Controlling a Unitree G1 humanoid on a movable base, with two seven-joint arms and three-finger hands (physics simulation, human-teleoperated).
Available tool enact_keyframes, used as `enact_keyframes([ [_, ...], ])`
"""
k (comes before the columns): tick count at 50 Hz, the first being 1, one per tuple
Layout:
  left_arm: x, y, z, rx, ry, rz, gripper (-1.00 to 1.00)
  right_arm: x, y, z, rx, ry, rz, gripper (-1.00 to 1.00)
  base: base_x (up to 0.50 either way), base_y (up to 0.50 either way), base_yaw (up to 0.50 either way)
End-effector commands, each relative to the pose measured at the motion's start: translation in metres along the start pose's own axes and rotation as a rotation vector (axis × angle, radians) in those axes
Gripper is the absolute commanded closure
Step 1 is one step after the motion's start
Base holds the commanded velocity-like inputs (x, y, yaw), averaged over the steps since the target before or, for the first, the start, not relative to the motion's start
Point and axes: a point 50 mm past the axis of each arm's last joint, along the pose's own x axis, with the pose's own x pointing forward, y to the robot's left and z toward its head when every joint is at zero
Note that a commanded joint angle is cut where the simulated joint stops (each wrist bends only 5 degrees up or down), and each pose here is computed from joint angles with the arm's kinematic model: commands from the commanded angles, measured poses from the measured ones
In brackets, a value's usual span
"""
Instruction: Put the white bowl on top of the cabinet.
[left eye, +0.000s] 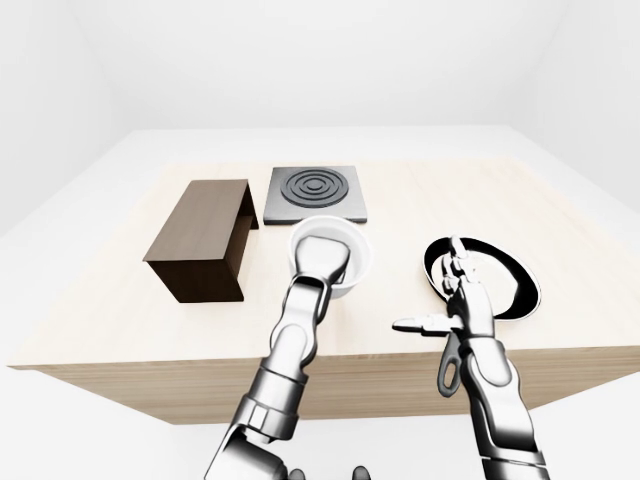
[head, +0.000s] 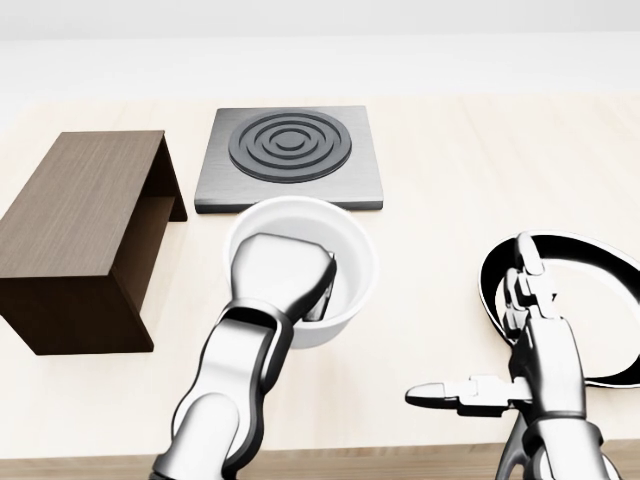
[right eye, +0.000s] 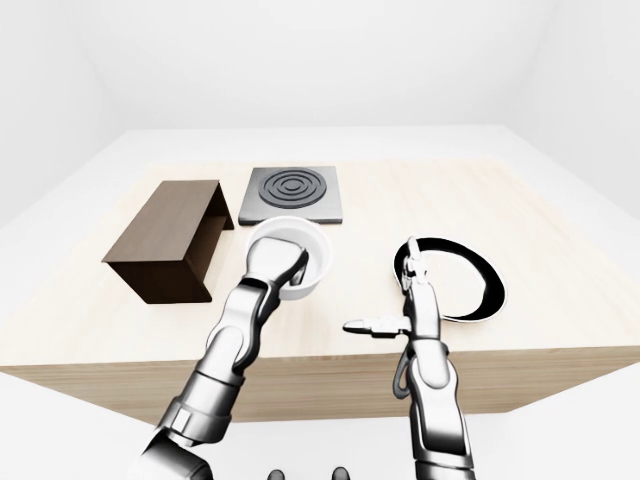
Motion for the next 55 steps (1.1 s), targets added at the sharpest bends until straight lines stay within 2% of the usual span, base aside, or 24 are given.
enact_keyframes([
  [1, -0.006, 0.031, -0.01, 0.016, 0.039, 0.127, 1.0, -0.002, 0.003, -0.002, -0.006, 0.001, 0.008, -1.0, 0.0, 0.0, 0.0],
  [14, -0.011, 0.058, -0.025, 0.016, 0.078, 0.19, 1.0, -0.003, 0.004, -0.002, -0.01, 0.001, 0.013, -1.0, 0.0, 0.0, 0.0],
  [28, -0.014, 0.078, -0.049, 0.045, 0.144, 0.201, 1.0, -0.005, 0.005, -0.002, -0.012, 0.002, 0.02, -1.0, 0.0, 0.0, 0.0],
  [42, -0.031, 0.115, -0.078, 0.09, 0.251, 0.242, 1.0, -0.004, 0.007, -0.003, -0.013, 0.005, 0.023, -1.0, 0.0, 0.0, 0.0],
  [55, -0.046, 0.139, -0.103, 0.124, 0.346, 0.271, 1.0, -0.004, 0.008, -0.005, -0.016, 0.006, 0.025, -1.0, 0.0, 0.0, 0.0],
])
